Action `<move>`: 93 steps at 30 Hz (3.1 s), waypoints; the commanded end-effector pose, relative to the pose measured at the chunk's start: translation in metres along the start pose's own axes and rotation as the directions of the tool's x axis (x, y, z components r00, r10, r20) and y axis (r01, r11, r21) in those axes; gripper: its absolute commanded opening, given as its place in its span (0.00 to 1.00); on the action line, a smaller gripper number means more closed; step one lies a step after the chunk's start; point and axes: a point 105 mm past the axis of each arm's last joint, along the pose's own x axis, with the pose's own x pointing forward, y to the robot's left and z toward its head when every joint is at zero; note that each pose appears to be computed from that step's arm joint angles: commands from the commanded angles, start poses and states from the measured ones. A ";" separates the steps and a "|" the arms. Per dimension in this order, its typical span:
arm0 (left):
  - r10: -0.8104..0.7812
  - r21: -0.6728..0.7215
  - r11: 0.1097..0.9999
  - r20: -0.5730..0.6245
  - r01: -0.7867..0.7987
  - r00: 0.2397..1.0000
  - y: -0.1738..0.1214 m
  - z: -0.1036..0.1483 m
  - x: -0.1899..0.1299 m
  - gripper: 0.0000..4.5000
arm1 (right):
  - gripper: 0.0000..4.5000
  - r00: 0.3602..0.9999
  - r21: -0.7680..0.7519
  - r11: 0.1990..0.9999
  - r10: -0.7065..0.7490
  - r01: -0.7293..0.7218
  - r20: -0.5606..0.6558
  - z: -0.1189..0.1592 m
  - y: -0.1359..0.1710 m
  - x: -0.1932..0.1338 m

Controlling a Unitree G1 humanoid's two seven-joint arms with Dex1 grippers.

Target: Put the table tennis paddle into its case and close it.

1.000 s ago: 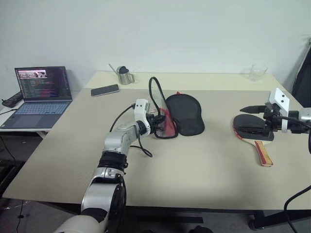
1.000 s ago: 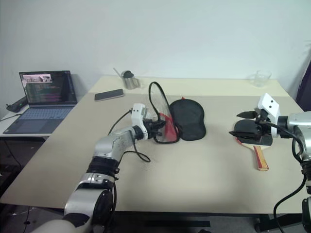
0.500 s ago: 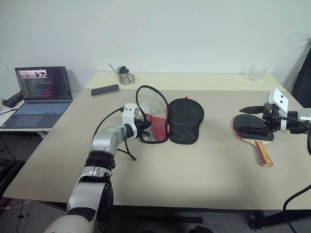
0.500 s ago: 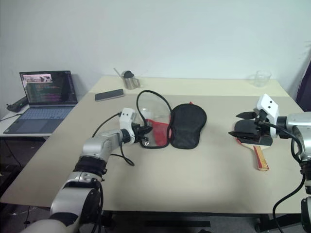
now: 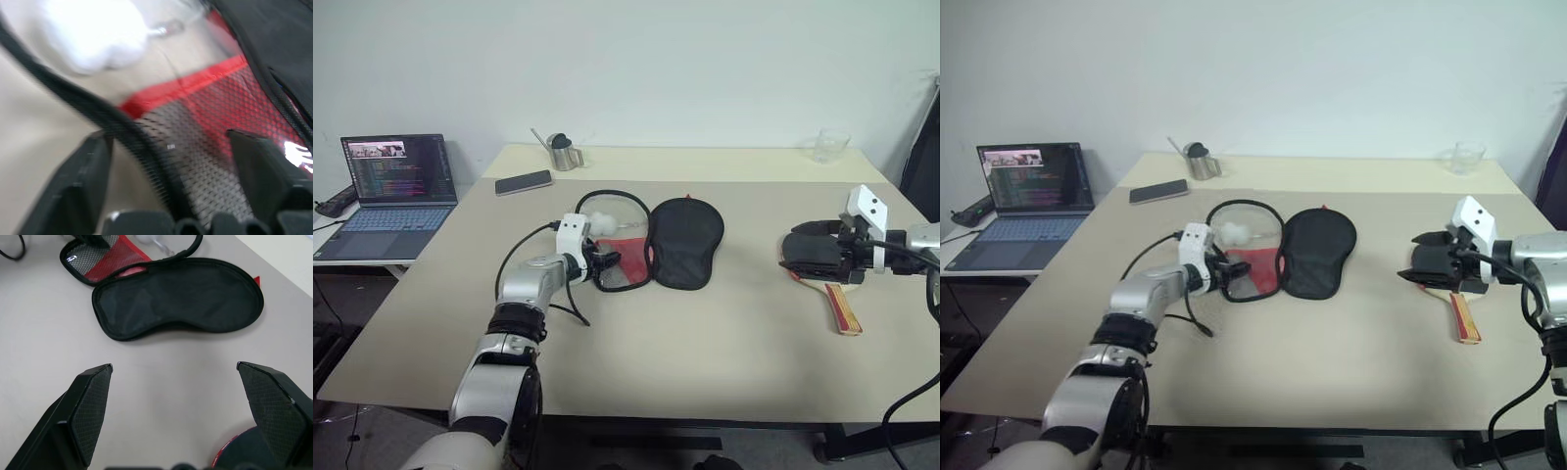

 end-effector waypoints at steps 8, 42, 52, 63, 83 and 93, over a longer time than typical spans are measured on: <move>-0.225 0.374 0.903 -0.003 0.210 0.974 0.011 0.025 -0.097 0.92 | 1.00 0.859 0.104 0.867 -0.454 0.487 -0.237 -0.035 -0.031 0.004; -0.525 0.428 0.790 0.102 0.439 0.845 -0.047 0.058 -0.100 0.93 | 0.73 0.551 0.419 0.366 -0.652 0.831 -0.522 -0.121 -0.004 0.016; -0.470 0.424 0.821 0.118 0.383 0.875 -0.038 0.060 -0.109 0.93 | 0.25 0.491 0.410 0.308 -0.721 0.859 -0.489 -0.096 -0.020 0.026; -0.294 0.405 0.885 0.106 0.229 0.950 0.009 0.051 -0.132 0.93 | 0.25 0.608 0.608 0.411 -0.779 0.679 -0.154 0.062 -0.029 0.076; -0.290 0.350 0.907 0.113 0.235 0.950 -0.007 0.027 -0.136 0.93 | 0.25 0.851 0.713 0.559 -0.515 0.424 -0.103 0.121 0.067 0.219; -0.283 0.328 0.915 0.112 0.233 0.953 -0.013 0.021 -0.138 0.93 | 0.25 0.894 0.720 0.591 -0.439 0.364 -0.093 0.122 0.087 0.239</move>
